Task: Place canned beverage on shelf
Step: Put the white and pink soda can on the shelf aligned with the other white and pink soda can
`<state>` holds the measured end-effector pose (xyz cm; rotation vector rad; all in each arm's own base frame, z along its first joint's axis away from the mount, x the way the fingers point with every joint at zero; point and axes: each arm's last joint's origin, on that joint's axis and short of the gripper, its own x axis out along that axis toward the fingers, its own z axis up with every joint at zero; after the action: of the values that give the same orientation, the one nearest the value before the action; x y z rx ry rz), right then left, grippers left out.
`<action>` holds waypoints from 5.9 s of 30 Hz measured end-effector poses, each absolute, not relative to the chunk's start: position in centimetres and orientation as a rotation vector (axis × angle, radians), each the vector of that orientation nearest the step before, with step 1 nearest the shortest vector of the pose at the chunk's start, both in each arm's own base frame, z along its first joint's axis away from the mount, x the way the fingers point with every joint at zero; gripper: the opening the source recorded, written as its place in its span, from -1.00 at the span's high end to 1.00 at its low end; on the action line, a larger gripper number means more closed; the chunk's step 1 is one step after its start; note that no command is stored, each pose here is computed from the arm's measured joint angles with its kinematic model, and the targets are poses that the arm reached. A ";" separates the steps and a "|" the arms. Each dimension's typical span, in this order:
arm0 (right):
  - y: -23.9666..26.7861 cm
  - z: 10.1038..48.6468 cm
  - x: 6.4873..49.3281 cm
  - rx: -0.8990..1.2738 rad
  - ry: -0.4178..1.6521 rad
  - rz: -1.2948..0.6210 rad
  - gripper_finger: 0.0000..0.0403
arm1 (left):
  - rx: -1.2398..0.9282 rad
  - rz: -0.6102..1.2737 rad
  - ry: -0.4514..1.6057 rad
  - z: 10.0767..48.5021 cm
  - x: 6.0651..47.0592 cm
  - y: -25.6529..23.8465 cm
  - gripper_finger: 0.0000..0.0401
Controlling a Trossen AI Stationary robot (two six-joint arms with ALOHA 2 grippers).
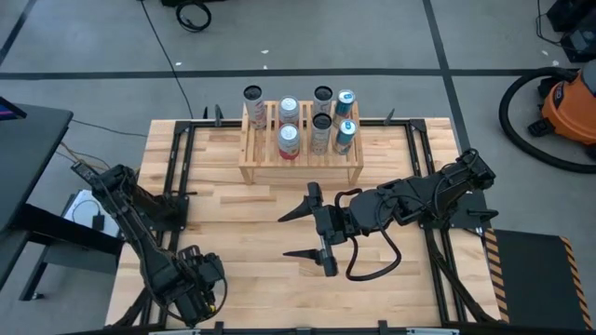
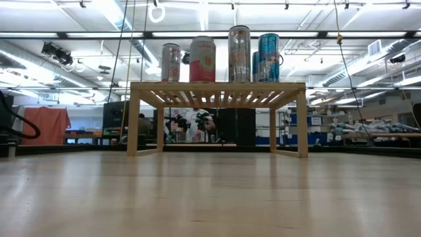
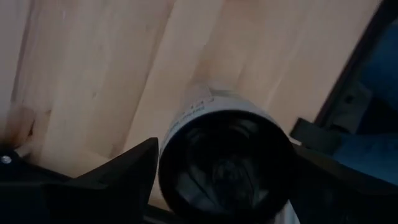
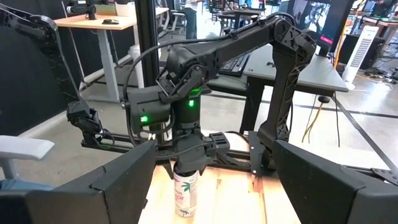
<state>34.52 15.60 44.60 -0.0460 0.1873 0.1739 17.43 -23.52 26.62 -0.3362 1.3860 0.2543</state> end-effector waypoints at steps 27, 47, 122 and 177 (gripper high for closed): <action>15.5 44.1 34.4 -0.063 0.237 0.173 -0.66 | -0.011 -0.075 1.453 27.1 19.9 -20.8 -0.28; 15.4 44.0 34.4 -0.050 0.243 0.135 -0.66 | 0.054 -0.082 1.409 31.5 21.2 -10.6 -0.29; 13.8 43.0 34.7 -0.110 0.345 0.054 -0.66 | 0.017 0.239 1.250 41.7 25.9 12.4 -0.37; 5.0 43.6 37.4 -0.134 0.298 -0.044 -0.66 | -0.034 0.250 0.731 52.5 18.4 3.8 -0.53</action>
<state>37.37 4.98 43.62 -0.1344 0.2981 -0.0436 18.39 3.81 52.49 -0.0344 0.7309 0.2503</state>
